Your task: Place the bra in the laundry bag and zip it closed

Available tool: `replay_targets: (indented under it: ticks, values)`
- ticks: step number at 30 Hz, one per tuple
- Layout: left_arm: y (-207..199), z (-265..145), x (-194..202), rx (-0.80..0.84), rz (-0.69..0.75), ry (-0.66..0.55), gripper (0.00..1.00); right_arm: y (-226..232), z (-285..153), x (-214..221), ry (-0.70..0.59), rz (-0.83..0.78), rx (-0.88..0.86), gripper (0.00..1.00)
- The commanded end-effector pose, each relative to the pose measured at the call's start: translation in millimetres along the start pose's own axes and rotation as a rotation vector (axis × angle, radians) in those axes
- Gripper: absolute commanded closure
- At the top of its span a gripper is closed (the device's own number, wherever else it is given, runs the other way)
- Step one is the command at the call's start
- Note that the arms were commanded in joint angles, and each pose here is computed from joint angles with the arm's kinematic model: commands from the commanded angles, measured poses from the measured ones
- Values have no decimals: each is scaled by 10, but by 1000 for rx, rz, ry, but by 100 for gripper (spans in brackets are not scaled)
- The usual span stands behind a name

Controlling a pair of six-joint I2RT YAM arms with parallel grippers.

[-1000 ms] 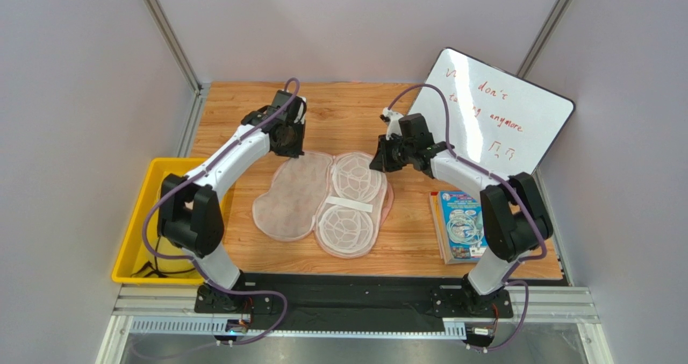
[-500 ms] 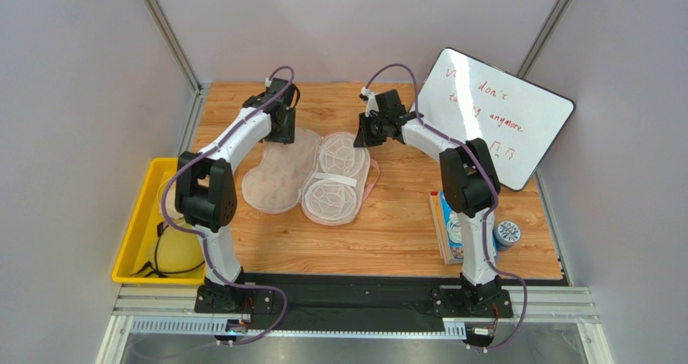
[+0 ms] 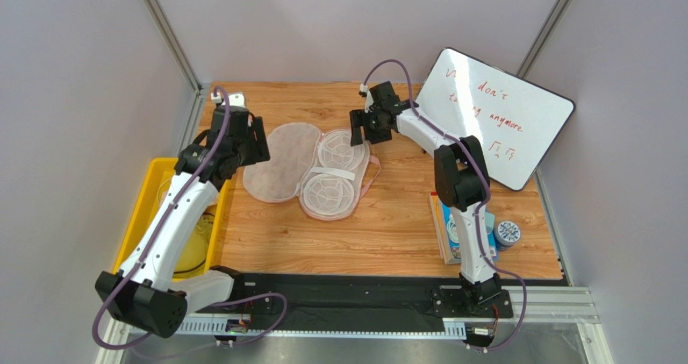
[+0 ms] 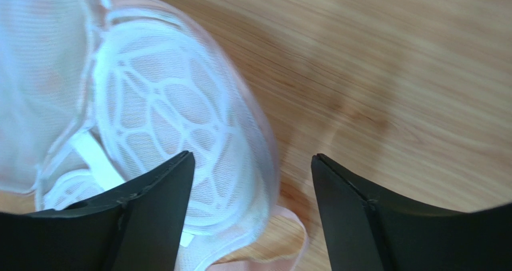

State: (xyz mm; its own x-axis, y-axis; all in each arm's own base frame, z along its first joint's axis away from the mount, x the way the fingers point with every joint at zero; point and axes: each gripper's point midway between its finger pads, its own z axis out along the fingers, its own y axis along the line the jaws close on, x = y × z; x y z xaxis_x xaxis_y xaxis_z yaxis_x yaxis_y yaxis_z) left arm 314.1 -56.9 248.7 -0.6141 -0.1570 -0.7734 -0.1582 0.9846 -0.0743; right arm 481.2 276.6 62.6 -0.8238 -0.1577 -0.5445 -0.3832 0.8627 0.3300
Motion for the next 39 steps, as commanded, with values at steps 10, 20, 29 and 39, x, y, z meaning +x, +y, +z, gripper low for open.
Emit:
replay_targets:
  ticks: [10, 20, 29, 39]
  values:
    - [401, -459, 606, -70, -300, 82, 29, 407, -868, 255, 1, 194, 324, 13]
    - [1509, -464, 925, -485, -578, 307, 27, 1279, -1681, 1079, 158, 120, 65, 14]
    - [2021, -475, 1283, -670, -783, 342, 32, 1408, -1702, 1254, 277, 110, 6, 14]
    - [2279, -222, 1507, -723, -834, 370, 46, 1409, -1679, 1273, 317, 78, 4, 14]
